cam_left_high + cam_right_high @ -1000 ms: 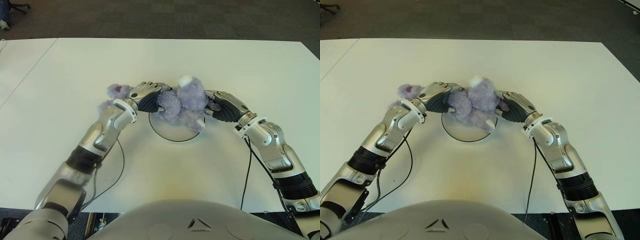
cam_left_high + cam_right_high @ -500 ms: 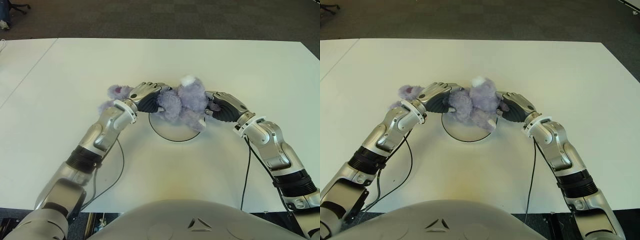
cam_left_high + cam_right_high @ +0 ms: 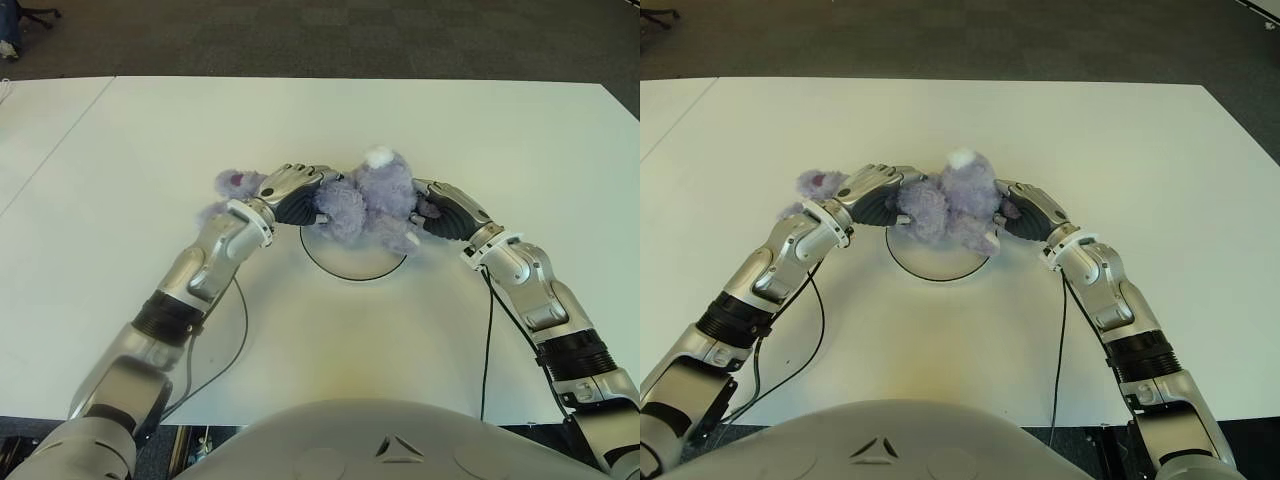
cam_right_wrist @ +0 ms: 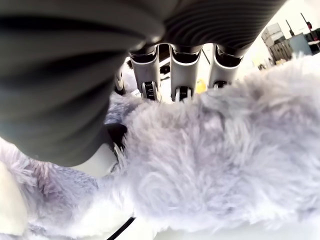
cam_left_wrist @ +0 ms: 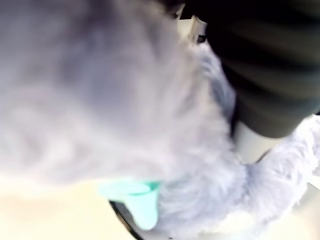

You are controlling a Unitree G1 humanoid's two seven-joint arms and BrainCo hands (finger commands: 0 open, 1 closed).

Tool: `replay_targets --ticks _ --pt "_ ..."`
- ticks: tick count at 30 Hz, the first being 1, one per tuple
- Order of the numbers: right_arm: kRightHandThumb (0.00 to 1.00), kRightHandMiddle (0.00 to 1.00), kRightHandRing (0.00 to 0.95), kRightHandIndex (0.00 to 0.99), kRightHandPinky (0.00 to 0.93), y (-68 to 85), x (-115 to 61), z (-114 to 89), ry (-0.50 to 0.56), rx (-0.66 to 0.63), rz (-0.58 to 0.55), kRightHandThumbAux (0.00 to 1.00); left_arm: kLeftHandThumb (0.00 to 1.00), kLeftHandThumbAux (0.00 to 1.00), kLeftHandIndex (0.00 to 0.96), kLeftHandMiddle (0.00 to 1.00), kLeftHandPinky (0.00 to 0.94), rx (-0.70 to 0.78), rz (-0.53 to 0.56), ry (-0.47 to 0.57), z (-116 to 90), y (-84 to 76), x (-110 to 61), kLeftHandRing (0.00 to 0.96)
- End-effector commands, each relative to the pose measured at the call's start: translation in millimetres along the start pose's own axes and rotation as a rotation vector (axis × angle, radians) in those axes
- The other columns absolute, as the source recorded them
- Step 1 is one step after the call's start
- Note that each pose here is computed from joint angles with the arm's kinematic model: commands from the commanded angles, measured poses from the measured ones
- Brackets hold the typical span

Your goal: Put the doll into the plate.

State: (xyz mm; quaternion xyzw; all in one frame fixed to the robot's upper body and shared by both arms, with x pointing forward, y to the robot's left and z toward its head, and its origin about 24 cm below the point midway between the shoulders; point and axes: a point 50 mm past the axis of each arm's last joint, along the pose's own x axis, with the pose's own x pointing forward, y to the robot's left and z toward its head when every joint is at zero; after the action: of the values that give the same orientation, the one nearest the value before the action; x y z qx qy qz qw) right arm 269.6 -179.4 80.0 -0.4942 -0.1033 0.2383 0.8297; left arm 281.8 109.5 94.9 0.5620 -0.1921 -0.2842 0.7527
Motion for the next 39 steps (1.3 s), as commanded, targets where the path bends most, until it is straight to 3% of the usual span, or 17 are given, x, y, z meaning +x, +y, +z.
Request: replay_targets --ticks 1,13,16,19,24,34,38,39 --pt "0.721 0.873 0.867 0.439 0.854 26.0 5.6 2.9 -0.051 0.033 0.089 0.706 0.743 0.694 0.440 0.869 0.856 -0.002 -0.049 -0.059 11.5 -6.0 -0.3 0.858" --pt "0.723 0.866 0.862 0.440 0.851 22.7 11.9 -2.7 -0.055 0.071 0.062 0.706 0.736 0.693 0.441 0.804 0.824 -0.028 -0.054 -0.021 9.4 -2.0 2.0 0.815" --pt "0.724 0.865 0.862 0.440 0.851 22.0 13.6 -3.7 -0.050 0.086 0.062 0.706 0.731 0.693 0.441 0.791 0.795 -0.003 -0.073 -0.016 9.1 -0.3 3.0 0.814" --pt "0.725 0.867 0.864 0.440 0.849 21.6 15.2 -4.5 -0.044 0.092 0.064 0.705 0.725 0.693 0.438 0.771 0.709 0.009 -0.080 -0.015 9.0 0.2 2.8 0.797" --pt "0.727 0.872 0.867 0.439 0.852 20.7 17.6 -6.3 -0.039 0.087 0.063 0.706 0.717 0.692 0.435 0.752 0.701 0.000 -0.087 -0.016 7.7 1.2 1.9 0.770" --pt "0.727 0.868 0.864 0.440 0.848 19.9 21.9 -13.7 -0.014 0.072 0.060 0.705 0.695 0.692 0.427 0.686 0.594 -0.013 -0.089 -0.021 1.9 1.7 2.3 0.662" --pt "0.727 0.861 0.858 0.440 0.854 19.2 24.2 -17.8 0.003 0.076 0.061 0.705 0.691 0.695 0.422 0.635 0.518 -0.006 -0.090 -0.023 0.1 2.0 2.8 0.596" --pt "0.727 0.855 0.856 0.440 0.855 18.9 25.1 -19.0 0.007 0.080 0.059 0.705 0.688 0.698 0.418 0.575 0.475 -0.002 -0.093 -0.022 -0.6 2.1 3.1 0.538"
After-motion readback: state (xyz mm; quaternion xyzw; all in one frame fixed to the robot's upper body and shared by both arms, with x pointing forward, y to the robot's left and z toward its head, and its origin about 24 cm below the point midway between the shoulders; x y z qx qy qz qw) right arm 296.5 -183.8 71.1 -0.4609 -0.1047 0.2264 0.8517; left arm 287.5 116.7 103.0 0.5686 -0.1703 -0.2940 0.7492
